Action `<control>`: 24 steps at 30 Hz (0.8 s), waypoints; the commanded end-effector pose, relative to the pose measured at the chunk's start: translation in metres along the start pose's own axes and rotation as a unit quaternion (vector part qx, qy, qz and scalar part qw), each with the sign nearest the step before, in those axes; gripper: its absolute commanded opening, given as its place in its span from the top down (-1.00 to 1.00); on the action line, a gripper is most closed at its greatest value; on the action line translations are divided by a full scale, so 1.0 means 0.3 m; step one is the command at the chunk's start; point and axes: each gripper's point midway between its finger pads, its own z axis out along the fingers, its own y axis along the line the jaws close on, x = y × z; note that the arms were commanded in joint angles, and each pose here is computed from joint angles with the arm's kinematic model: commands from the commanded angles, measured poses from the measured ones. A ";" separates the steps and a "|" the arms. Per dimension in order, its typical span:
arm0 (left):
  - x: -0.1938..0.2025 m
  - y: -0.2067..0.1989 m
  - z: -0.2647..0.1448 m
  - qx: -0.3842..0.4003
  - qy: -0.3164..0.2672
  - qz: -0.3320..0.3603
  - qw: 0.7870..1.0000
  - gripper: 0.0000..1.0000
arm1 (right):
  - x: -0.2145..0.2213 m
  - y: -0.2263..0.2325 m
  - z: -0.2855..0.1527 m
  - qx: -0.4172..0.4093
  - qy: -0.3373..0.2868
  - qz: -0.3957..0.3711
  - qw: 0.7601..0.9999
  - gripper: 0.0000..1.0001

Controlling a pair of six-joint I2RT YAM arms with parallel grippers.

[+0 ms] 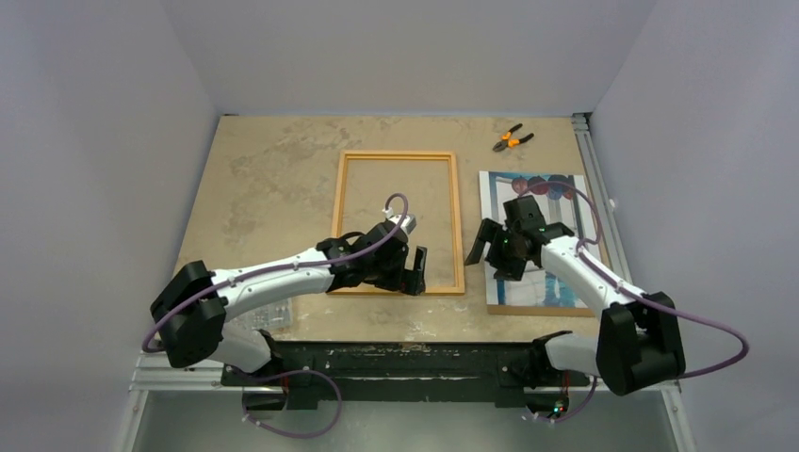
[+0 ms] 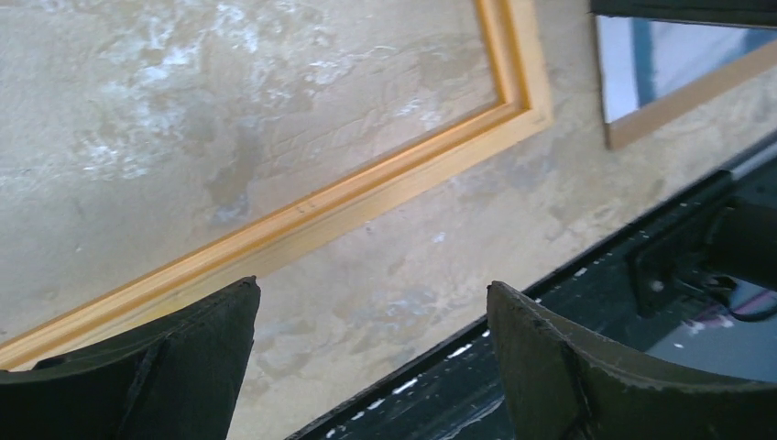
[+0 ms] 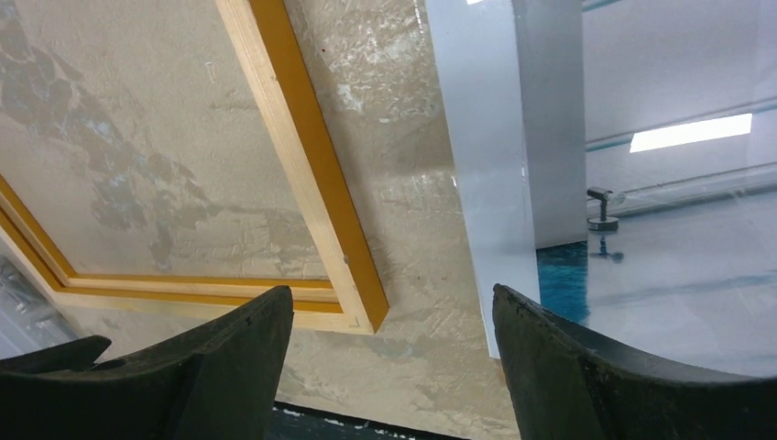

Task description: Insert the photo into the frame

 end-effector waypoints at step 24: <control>-0.063 0.080 -0.176 -0.037 -0.094 -0.003 0.995 -0.82 | 0.070 0.141 0.197 0.132 0.002 -0.193 0.972 0.47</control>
